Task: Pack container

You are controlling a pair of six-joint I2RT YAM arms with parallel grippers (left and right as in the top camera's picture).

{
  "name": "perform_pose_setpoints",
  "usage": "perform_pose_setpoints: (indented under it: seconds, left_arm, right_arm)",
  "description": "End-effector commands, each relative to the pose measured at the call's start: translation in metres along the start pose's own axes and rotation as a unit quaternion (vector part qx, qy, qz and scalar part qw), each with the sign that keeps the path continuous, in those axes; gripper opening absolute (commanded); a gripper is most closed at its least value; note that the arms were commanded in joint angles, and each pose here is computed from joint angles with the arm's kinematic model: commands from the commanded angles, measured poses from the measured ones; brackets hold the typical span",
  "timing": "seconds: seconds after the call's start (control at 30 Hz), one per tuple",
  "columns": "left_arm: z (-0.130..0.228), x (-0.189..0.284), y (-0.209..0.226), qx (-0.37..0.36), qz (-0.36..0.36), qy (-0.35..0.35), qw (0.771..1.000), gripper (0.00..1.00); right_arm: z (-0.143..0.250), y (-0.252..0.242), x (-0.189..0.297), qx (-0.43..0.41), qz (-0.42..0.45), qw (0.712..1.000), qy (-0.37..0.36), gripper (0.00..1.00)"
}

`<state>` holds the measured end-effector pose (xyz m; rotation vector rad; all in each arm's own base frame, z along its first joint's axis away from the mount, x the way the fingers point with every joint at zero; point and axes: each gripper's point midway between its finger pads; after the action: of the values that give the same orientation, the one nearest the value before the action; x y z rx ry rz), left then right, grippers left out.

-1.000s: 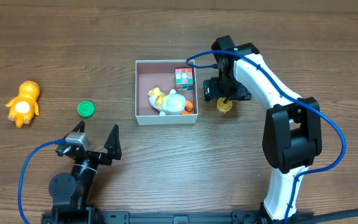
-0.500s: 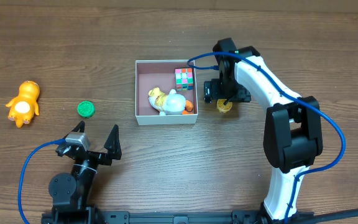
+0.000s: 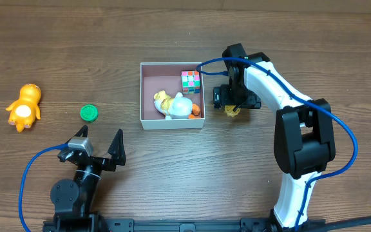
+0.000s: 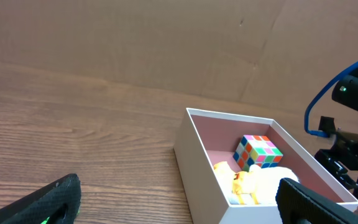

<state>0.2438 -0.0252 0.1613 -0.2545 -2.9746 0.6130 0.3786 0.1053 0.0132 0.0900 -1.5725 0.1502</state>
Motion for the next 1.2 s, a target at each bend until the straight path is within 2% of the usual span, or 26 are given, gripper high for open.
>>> perform_pose_setpoints:
  seconds: [0.0, 0.67, 1.17]
  left_arm:
    - [0.0, 0.0005, -0.0038, 0.004, 0.011, 0.001, 1.0, 1.0]
    - [0.0, 0.0005, -0.0038, 0.004, 0.011, 0.001, 1.0, 1.0]
    - [0.0, 0.0005, -0.0038, 0.004, 0.011, 0.001, 1.0, 1.0]
  right_arm:
    - [0.0067, -0.0005, -0.0084, -0.002, -0.003, 1.0, 0.007, 1.0]
    - [0.0088, -0.0008, -0.0096, -0.001, -0.003, 1.0, 0.01, 0.99]
    - [0.0078, -0.0006, -0.0096, -0.004, -0.003, 1.0, 0.008, 0.72]
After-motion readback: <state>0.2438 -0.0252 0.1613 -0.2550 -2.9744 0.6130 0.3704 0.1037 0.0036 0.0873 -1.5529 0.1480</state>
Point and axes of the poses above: each gripper's point midway between its finger pads, its own x axis back along the fingers, its own y axis along the line the jaws close on, z = x × y, and after that the axes turned 8 degrees about x, right-handed
